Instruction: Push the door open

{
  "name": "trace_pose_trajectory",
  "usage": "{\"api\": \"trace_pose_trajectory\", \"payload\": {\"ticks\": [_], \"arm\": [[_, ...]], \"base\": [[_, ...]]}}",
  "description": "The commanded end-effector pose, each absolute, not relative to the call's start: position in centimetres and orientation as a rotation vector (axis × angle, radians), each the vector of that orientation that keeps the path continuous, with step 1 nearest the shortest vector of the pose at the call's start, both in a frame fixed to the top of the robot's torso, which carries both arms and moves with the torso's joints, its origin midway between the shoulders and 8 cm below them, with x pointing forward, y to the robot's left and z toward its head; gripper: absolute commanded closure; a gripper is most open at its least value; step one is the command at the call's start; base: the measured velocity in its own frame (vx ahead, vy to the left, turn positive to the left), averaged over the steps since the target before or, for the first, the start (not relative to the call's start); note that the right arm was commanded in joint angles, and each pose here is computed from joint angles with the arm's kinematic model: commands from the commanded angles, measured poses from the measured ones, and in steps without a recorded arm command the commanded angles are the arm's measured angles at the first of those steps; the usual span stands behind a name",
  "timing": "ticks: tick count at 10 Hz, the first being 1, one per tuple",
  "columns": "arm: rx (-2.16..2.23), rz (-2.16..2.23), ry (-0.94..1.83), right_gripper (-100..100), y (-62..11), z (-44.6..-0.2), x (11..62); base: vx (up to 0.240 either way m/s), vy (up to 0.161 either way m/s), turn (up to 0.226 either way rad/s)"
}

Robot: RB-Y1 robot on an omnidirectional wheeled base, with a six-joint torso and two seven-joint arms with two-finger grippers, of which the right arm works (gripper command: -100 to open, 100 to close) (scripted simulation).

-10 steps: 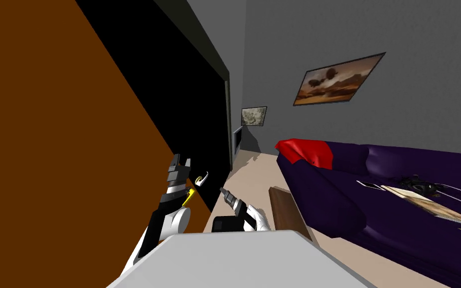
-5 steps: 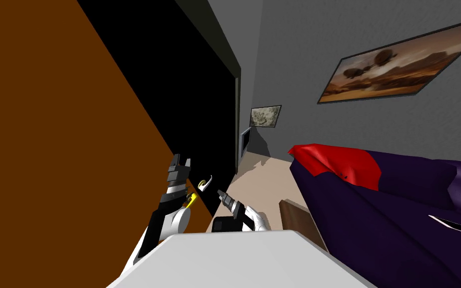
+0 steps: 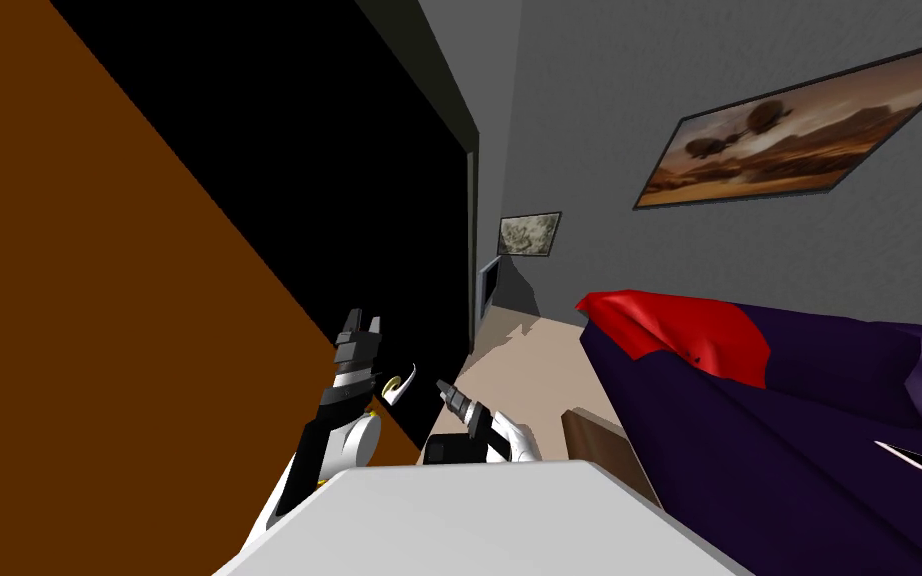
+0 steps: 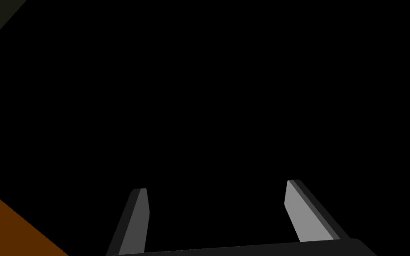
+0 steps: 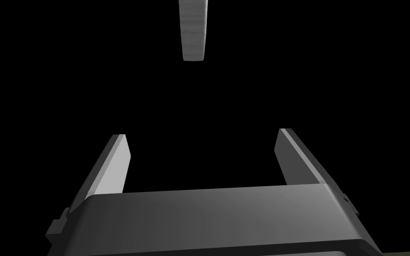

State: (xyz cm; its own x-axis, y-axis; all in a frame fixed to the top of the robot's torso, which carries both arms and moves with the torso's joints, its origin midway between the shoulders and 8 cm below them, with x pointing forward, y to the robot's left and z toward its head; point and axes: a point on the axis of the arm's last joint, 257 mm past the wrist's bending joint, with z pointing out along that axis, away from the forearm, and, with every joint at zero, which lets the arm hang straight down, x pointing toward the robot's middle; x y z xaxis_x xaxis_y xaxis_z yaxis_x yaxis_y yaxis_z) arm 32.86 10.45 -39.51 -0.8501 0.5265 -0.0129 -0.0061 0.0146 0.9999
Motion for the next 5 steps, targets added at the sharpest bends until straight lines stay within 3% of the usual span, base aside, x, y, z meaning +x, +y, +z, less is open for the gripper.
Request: {"api": "trace_pose_trajectory", "payload": {"ticks": [1, 5], "arm": [[0.532, 1.884, 1.920, -100, 10.0, -39.7, 33.0], [0.532, 1.856, 1.929, -100, 8.8, -40.3, 33.3]], "base": [[0.177, -0.052, -0.062], [0.197, -0.044, -0.055]]}}
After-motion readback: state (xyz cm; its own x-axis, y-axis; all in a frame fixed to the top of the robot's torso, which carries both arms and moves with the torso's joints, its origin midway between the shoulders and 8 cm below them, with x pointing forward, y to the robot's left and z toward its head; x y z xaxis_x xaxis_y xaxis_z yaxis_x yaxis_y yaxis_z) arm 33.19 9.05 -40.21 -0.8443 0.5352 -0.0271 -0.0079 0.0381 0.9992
